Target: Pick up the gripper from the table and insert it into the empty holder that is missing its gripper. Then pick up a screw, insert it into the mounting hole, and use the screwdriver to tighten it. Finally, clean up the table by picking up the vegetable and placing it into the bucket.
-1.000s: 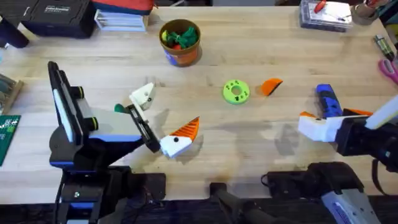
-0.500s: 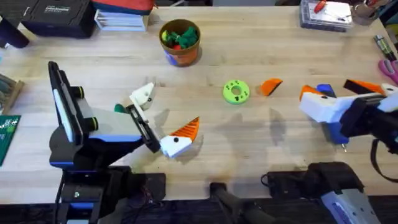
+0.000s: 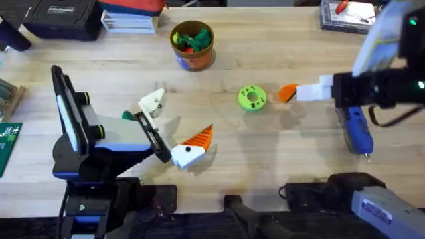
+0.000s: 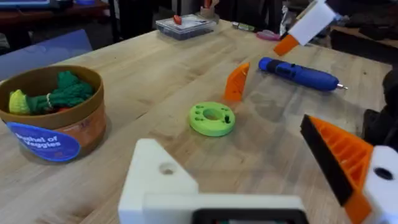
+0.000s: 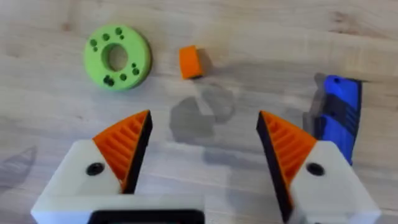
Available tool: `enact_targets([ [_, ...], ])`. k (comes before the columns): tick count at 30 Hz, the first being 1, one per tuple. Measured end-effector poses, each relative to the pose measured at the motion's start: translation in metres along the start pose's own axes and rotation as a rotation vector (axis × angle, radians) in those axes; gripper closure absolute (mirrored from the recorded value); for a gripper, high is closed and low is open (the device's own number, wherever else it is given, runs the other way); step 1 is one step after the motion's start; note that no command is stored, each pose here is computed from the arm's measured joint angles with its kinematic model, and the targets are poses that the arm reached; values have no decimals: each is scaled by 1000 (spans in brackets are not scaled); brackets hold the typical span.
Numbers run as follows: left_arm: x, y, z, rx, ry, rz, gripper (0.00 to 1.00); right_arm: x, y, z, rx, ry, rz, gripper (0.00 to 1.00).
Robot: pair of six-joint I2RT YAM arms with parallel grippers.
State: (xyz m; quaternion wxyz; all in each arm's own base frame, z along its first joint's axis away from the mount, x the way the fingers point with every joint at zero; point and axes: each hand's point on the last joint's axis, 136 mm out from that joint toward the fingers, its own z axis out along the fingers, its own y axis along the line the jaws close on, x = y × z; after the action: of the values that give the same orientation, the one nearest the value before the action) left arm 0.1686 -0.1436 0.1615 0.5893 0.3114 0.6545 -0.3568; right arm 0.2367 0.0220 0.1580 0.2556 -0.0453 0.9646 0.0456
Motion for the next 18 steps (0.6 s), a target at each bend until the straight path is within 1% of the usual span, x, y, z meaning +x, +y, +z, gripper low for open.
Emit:
enact_targets([
  [3,0,0,0,0,0,0,15,-16,-4,13,11,57,-2,7],
  [6,0,0,0,0,0,0,15,-26,-6,28,13,88,-15,7],
  [9,0,0,0,-1,0,-16,15,-26,-6,42,7,145,-50,7],
  [14,0,1,0,-5,-1,-53,15,-24,9,64,-18,233,-140,7],
  [18,0,3,0,-15,-2,-93,15,-20,14,76,6,280,-208,7],
])
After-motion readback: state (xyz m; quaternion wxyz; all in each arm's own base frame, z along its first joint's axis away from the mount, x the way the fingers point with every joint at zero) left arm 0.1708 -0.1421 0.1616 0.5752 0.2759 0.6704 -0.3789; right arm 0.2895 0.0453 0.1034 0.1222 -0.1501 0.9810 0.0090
